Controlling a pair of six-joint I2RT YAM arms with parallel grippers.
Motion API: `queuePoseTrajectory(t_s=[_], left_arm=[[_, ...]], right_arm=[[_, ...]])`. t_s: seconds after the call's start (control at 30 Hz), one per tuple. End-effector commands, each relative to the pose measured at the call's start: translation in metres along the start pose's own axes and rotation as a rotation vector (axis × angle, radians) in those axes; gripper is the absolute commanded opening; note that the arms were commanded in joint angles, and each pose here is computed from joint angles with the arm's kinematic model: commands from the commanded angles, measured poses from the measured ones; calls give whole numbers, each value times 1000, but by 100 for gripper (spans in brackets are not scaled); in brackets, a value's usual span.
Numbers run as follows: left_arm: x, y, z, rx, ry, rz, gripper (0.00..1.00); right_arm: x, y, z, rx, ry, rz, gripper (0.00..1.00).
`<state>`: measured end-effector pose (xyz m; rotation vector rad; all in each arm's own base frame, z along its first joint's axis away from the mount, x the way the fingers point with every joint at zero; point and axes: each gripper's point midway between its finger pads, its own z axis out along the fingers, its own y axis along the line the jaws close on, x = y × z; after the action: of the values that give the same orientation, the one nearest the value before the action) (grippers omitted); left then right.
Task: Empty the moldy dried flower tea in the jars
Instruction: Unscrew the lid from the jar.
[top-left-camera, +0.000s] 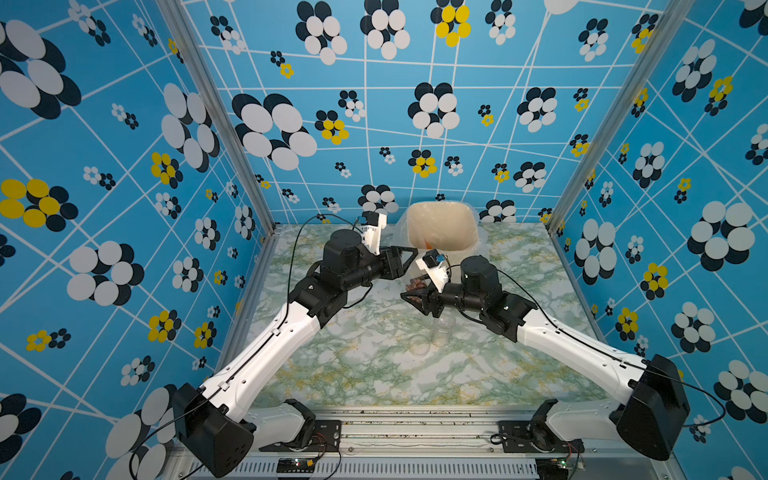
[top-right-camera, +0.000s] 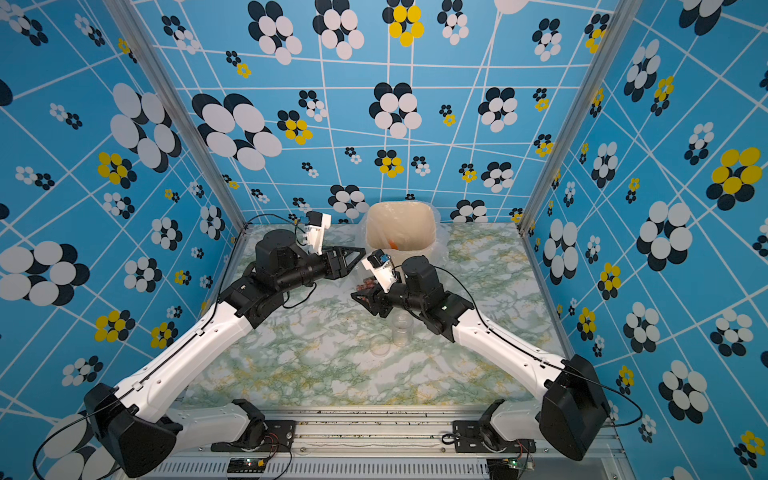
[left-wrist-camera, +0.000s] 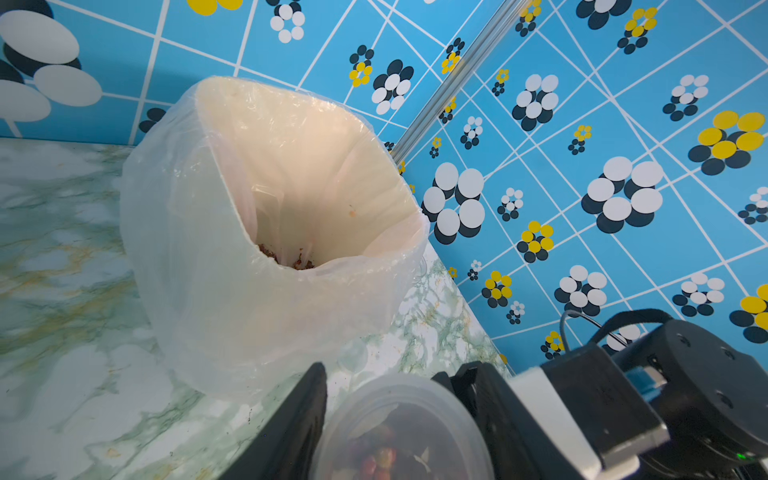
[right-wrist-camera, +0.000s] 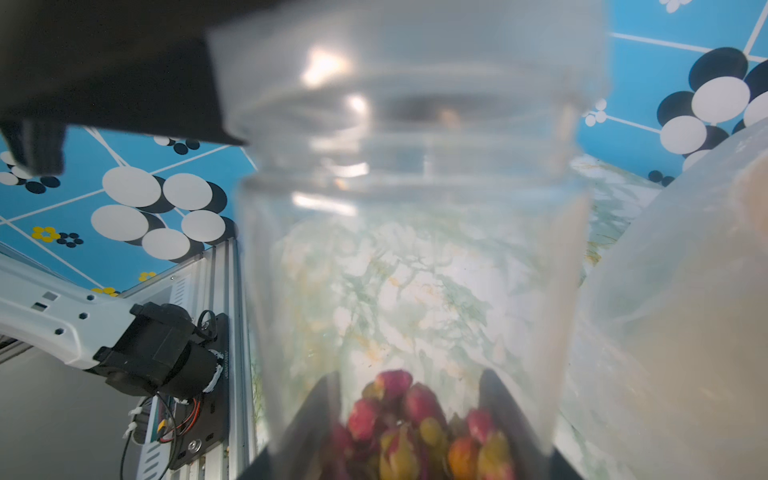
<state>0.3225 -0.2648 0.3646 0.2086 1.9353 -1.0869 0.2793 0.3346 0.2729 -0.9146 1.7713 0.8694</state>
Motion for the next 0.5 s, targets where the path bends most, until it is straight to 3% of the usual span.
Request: queuePoseTrajectory(t_s=[0.0, 0.3, 0.47], left_arm=[[-20, 4, -13, -58, -63, -39, 45], [-24, -2, -15, 60, -28, -117, 54], [-25, -22, -15, 188, -13, -82, 70]], right_arm=[[-9, -16, -6, 96, -15, -23, 0], [-9, -7, -7, 52, -25, -38, 0], [-12, -1, -7, 15, -43, -33, 0]])
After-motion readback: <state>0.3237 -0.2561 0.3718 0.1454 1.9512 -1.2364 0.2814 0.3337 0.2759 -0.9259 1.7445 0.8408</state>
